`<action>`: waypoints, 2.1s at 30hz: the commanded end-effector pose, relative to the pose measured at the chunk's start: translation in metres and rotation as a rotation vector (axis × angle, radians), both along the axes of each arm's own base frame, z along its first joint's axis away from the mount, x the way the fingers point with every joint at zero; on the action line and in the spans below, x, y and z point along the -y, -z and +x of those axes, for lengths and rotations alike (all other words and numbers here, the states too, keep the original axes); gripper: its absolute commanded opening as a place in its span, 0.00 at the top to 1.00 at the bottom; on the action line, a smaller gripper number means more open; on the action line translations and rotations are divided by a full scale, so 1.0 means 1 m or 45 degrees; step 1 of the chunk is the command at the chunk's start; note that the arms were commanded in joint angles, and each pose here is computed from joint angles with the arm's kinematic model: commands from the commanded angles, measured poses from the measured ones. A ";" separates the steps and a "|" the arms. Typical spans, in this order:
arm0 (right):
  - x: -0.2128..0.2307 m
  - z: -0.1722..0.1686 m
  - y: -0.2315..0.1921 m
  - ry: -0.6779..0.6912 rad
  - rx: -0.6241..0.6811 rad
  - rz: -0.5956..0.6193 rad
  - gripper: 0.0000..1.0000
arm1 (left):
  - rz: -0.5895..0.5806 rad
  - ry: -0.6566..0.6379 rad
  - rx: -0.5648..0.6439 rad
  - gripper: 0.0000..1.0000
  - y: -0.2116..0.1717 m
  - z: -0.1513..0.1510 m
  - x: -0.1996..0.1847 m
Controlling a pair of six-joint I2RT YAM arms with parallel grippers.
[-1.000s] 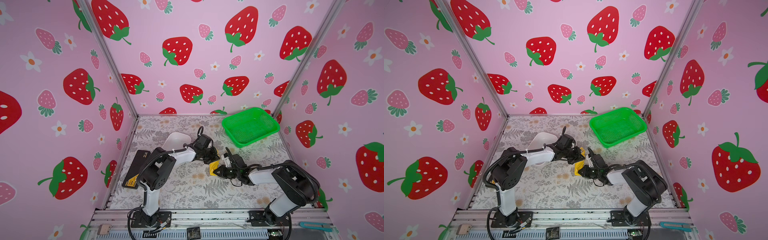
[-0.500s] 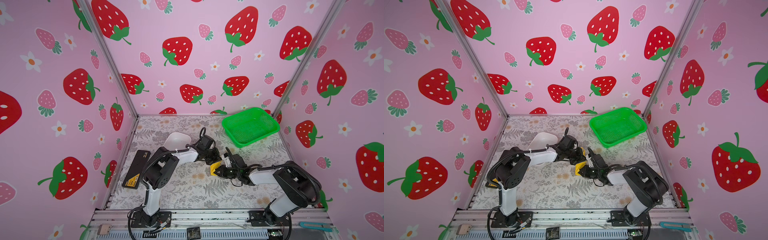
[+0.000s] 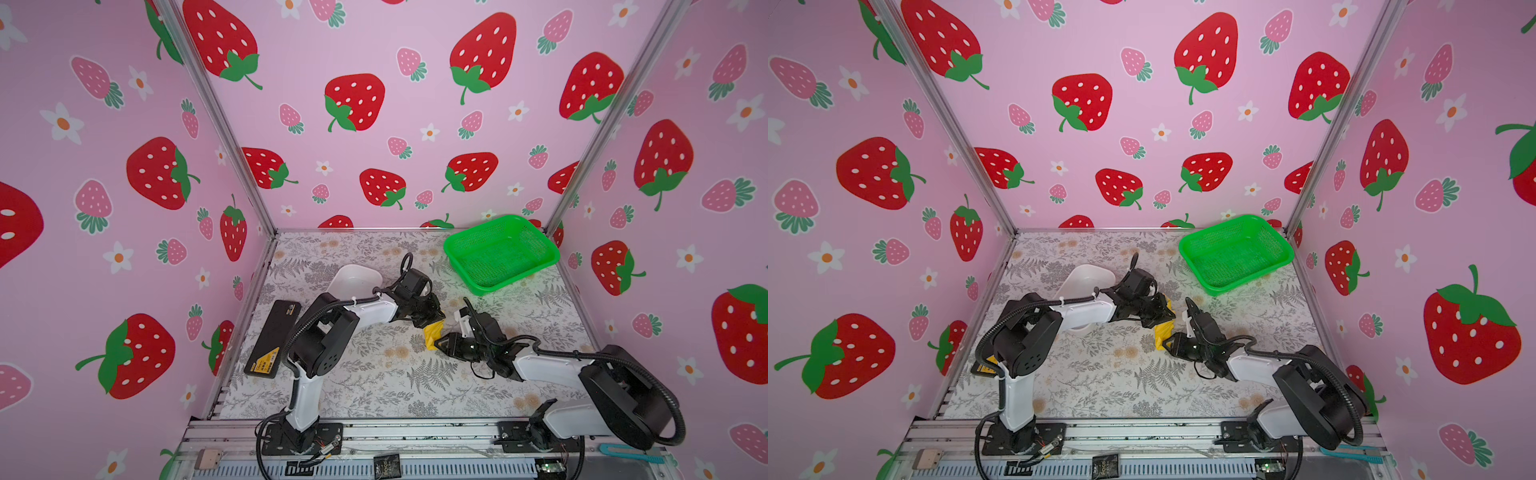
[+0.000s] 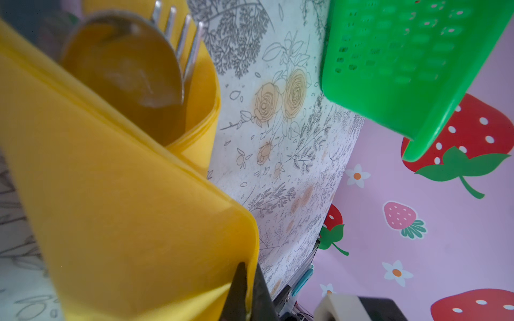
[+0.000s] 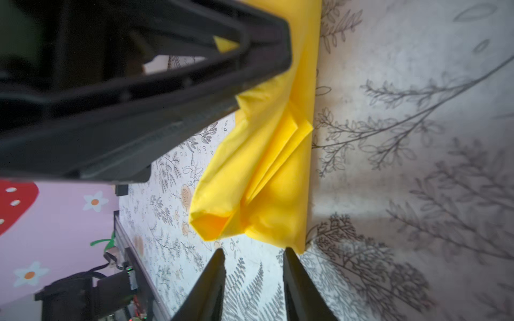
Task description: Place the utensils on the paper napkin and roll it up
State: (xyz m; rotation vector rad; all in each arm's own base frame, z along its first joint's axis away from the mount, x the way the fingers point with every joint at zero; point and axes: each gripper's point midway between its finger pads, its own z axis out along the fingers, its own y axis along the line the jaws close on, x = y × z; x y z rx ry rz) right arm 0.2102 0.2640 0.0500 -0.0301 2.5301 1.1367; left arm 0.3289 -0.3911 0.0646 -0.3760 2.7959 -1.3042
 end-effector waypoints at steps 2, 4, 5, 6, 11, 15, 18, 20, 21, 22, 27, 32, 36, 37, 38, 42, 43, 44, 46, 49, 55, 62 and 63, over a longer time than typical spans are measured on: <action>0.007 0.007 -0.013 0.063 0.056 0.019 0.47 | -0.013 0.006 0.021 0.92 -0.005 0.007 0.007; 0.006 0.008 -0.017 0.058 0.072 0.031 0.36 | -0.011 0.008 0.020 0.92 -0.004 0.007 0.007; 0.006 0.008 -0.017 0.060 0.074 0.032 0.32 | -0.011 0.009 0.018 0.92 -0.004 0.007 0.008; 0.005 0.009 -0.017 0.060 0.074 0.032 0.29 | -0.013 0.008 0.020 0.92 -0.004 0.008 0.008; -0.009 0.016 -0.016 0.017 0.067 0.057 0.00 | -0.019 0.008 0.017 0.92 -0.004 0.009 0.010; -0.012 0.024 -0.005 0.042 0.053 0.014 0.00 | -0.026 0.010 0.013 0.92 -0.004 0.009 0.012; -0.015 0.027 0.000 0.043 0.041 0.010 0.04 | -0.026 0.012 0.008 0.92 -0.003 0.008 0.012; -0.015 0.028 0.005 0.047 0.033 -0.008 0.09 | -0.031 0.013 0.004 0.92 -0.003 0.008 0.013; -0.015 0.027 0.009 0.051 0.020 -0.027 0.12 | -0.032 0.013 0.002 0.92 -0.002 0.008 0.014; -0.013 0.028 0.012 0.059 0.009 -0.043 0.14 | -0.033 0.013 0.000 0.92 -0.002 0.008 0.014; -0.004 0.025 0.025 0.114 -0.027 -0.082 0.34 | -0.041 0.015 0.005 0.92 -0.005 0.008 0.015; -0.003 0.022 0.027 0.115 -0.043 -0.068 0.45 | -0.041 0.016 0.005 0.92 -0.005 0.007 0.016; -0.003 0.021 0.024 0.121 -0.049 -0.050 0.48 | -0.039 0.017 0.004 0.92 -0.004 0.007 0.016; -0.003 0.020 0.024 0.122 -0.052 -0.047 0.48 | -0.040 0.018 0.006 0.92 -0.005 0.007 0.017; -0.003 0.020 0.024 0.121 -0.055 -0.045 0.51 | -0.041 0.017 0.006 0.92 -0.005 0.007 0.017; 0.001 0.017 0.026 0.139 -0.076 -0.050 0.57 | -0.040 0.016 0.001 0.91 -0.004 0.007 0.017; 0.003 0.016 0.027 0.145 -0.079 -0.054 0.58 | -0.040 0.018 0.002 0.91 -0.004 0.007 0.017; 0.004 0.016 0.027 0.153 -0.078 -0.057 0.58 | -0.039 0.017 0.002 0.91 -0.004 0.007 0.017; 0.006 0.016 0.027 0.159 -0.075 -0.056 0.62 | -0.039 0.017 0.004 0.92 -0.005 0.007 0.017; 0.003 0.016 0.025 0.144 -0.073 -0.039 0.64 | -0.038 0.018 0.000 0.92 -0.004 0.006 0.017; -0.002 0.021 0.021 0.145 -0.061 -0.030 0.61 | -0.037 0.021 -0.002 0.91 -0.003 0.006 0.018; 0.000 0.028 0.027 0.187 -0.073 -0.050 0.60 | -0.037 0.026 -0.001 0.92 -0.004 0.005 0.019; 0.000 0.027 0.029 0.182 -0.077 -0.052 0.60 | -0.037 0.025 -0.003 0.92 -0.004 0.005 0.019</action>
